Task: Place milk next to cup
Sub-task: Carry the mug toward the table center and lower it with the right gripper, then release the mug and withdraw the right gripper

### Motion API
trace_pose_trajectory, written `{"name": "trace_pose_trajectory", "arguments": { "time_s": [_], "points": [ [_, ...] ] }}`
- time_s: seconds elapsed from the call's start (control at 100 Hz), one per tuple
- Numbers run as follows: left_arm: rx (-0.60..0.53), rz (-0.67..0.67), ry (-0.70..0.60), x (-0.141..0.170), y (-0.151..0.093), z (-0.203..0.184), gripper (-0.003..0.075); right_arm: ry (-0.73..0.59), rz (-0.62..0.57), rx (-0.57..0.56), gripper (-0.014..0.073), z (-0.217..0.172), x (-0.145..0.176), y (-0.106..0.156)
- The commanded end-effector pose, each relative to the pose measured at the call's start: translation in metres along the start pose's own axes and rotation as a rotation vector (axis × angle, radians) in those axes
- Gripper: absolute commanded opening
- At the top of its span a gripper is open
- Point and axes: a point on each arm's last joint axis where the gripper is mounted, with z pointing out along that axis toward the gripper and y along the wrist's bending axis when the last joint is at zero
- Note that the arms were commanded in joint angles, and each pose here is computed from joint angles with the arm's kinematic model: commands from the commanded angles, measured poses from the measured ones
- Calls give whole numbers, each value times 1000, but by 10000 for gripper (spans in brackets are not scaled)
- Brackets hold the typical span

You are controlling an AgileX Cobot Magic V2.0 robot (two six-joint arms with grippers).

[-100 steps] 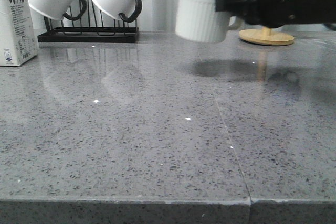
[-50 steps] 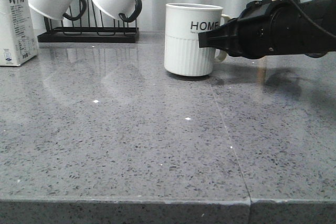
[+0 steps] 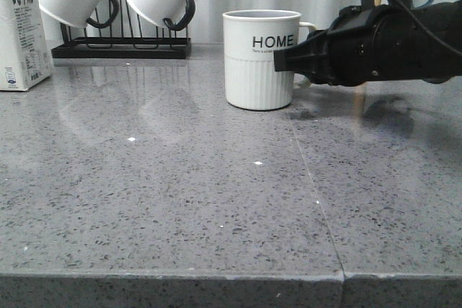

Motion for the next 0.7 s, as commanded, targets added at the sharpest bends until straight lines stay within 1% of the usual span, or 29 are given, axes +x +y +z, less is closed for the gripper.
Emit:
{"name": "trace_pose_trajectory", "arguments": {
  "time_s": [0.0, 0.23, 0.46, 0.53, 0.63, 0.69],
  "points": [
    [-9, -14, -44, 12, 1, 1, -20, -149, -16, -15, 208, -12, -30, 3],
    [-9, -14, -44, 12, 1, 1, -20, -162, -17, -16, 206, -49, -33, 5],
    [-9, -14, -44, 12, 1, 1, -20, -209, -22, -14, 193, -110, -40, 9],
    [-9, -14, -44, 12, 1, 1, -20, -217, -25, -12, 130, -129, -40, 10],
    [-9, -14, -44, 12, 1, 1, -20, -226, -28, -8, -3, -155, -37, 11],
    [-9, -14, -44, 12, 1, 1, -20, -232, -31, -4, -61, -169, -37, 12]
  ]
}}
